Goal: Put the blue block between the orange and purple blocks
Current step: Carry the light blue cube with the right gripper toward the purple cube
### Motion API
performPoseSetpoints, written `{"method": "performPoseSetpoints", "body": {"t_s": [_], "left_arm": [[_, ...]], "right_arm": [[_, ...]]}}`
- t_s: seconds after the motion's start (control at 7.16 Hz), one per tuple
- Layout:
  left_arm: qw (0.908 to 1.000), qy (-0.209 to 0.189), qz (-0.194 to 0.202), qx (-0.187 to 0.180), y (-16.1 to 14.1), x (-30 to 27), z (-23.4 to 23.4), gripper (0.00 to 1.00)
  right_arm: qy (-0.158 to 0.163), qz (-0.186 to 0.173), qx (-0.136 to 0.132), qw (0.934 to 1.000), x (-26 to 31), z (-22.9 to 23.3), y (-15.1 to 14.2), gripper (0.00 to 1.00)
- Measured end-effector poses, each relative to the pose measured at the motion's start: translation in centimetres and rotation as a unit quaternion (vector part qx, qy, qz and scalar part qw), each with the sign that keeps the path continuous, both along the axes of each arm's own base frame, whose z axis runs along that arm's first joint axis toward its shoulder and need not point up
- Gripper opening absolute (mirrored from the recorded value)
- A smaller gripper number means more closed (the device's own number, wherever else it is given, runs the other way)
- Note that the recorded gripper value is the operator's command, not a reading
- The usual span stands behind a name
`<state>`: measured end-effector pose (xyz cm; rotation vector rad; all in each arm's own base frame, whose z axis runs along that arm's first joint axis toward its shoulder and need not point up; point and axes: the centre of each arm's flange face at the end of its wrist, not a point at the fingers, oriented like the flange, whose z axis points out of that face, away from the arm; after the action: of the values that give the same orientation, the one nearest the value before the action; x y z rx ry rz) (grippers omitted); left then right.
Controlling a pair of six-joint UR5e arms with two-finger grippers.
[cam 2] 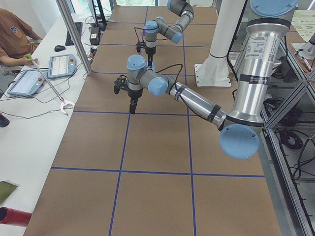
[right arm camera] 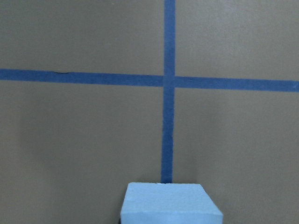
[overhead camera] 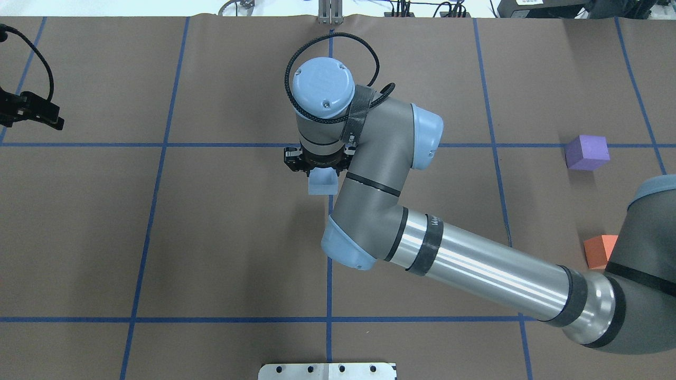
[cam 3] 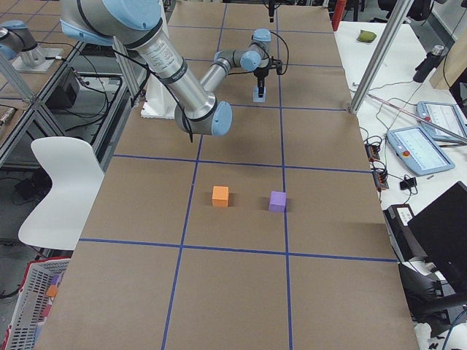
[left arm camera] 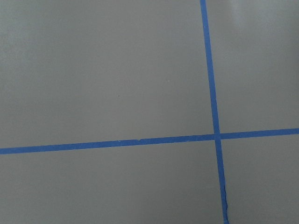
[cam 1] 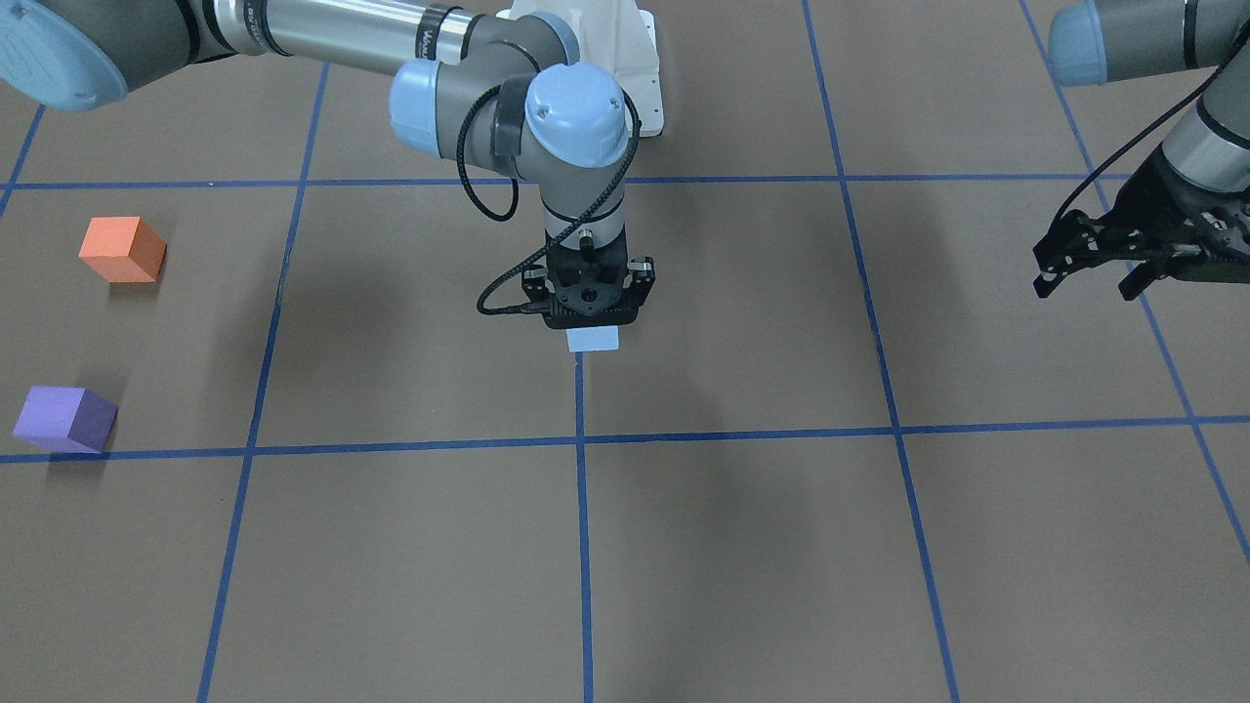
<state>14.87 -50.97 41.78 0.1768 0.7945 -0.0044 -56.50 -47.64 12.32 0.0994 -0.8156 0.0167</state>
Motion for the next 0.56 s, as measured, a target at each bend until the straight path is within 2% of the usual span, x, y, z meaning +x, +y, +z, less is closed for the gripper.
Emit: {"method": "performPoseSetpoints", "body": {"t_s": [0.28,0.56], "left_arm": [[1.0,-0.004,-0.008,-0.002,0.2,-0.9,0.9,1.0],[0.9999,-0.007,-0.014,0.0,0.3,-1.4,0.9,1.0]], "right_arm": [[-0.018,0.023,0.013,0.9995,11.4,-0.6,1.7,0.0],[-0.01,0.038,0.031,0.9988,22.5,3.1,0.7,0.0]]}}
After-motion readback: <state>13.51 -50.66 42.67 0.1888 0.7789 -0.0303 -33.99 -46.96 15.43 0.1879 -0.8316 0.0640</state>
